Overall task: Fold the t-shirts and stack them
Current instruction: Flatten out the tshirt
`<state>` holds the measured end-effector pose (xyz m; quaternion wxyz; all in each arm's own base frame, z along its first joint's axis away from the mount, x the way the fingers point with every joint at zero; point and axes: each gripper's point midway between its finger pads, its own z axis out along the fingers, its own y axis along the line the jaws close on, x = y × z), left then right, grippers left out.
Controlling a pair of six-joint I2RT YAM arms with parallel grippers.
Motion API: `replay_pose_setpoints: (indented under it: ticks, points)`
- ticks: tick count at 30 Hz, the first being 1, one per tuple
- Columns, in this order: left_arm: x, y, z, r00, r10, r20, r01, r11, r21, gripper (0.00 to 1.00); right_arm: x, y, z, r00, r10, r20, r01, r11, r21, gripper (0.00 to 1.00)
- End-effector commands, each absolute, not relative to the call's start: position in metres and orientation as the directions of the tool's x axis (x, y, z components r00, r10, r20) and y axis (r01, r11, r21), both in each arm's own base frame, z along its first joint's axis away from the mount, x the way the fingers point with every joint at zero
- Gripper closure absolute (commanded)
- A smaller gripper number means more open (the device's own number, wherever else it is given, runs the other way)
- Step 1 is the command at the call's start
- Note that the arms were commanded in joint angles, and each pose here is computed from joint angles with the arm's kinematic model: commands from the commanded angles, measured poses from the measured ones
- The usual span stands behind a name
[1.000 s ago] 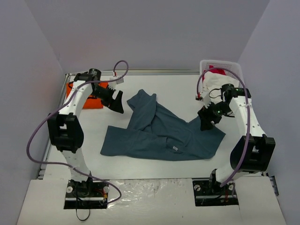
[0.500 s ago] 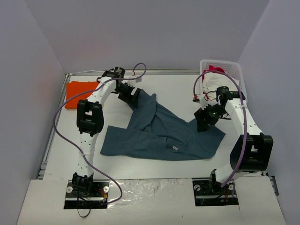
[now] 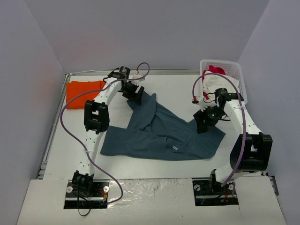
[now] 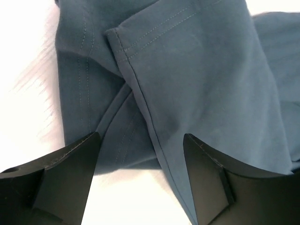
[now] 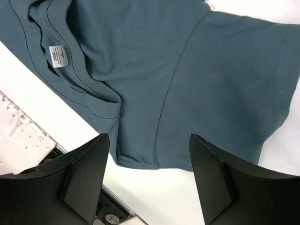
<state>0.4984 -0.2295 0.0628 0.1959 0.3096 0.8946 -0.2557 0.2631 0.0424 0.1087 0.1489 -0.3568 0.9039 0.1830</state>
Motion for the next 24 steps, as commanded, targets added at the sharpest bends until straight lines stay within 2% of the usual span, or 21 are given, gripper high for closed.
replay_pose_setpoints:
  ticks: [1,8,14,19,20,21,22,24]
  points:
    - [0.502,-0.237,0.070,-0.723,0.454,-0.521,0.659,0.680,-0.321,0.31,0.254,0.044,0.112,-0.708,-0.591,-0.386,-0.695,0.681,0.231,0.36]
    - [0.496,-0.246,0.065,-0.723,0.460,-0.516,0.669,0.653,-0.356,0.44,0.255,0.044,0.107,-0.712,-0.591,-0.378,-0.692,0.682,0.238,0.36]
    - [0.488,-0.255,0.063,-0.726,0.462,-0.509,0.674,0.626,-0.394,0.75,0.256,0.044,0.101,-0.721,-0.588,-0.368,-0.685,0.684,0.250,0.38]
    - [0.479,-0.261,0.062,-0.734,0.461,-0.499,0.673,0.596,-0.439,0.91,0.257,0.043,0.097,-0.723,-0.589,-0.362,-0.684,0.685,0.252,0.41]
    - [0.478,-0.260,0.063,-0.734,0.461,-0.499,0.673,0.594,-0.441,0.97,0.257,0.043,0.096,-0.724,-0.589,-0.359,-0.683,0.685,0.255,0.46]
    - [0.477,-0.259,0.063,-0.734,0.463,-0.496,0.673,0.595,-0.441,0.98,0.257,0.043,0.095,-0.725,-0.589,-0.357,-0.682,0.685,0.255,0.54]
    - [0.477,-0.259,0.065,-0.730,0.466,-0.500,0.678,0.592,-0.437,0.98,0.257,0.042,0.094,-0.726,-0.591,-0.351,-0.681,0.688,0.252,0.66]
    - [0.477,-0.257,0.067,-0.727,0.469,-0.501,0.680,0.593,-0.431,0.98,0.258,0.040,0.089,-0.733,-0.593,-0.333,-0.675,0.693,0.252,0.79]
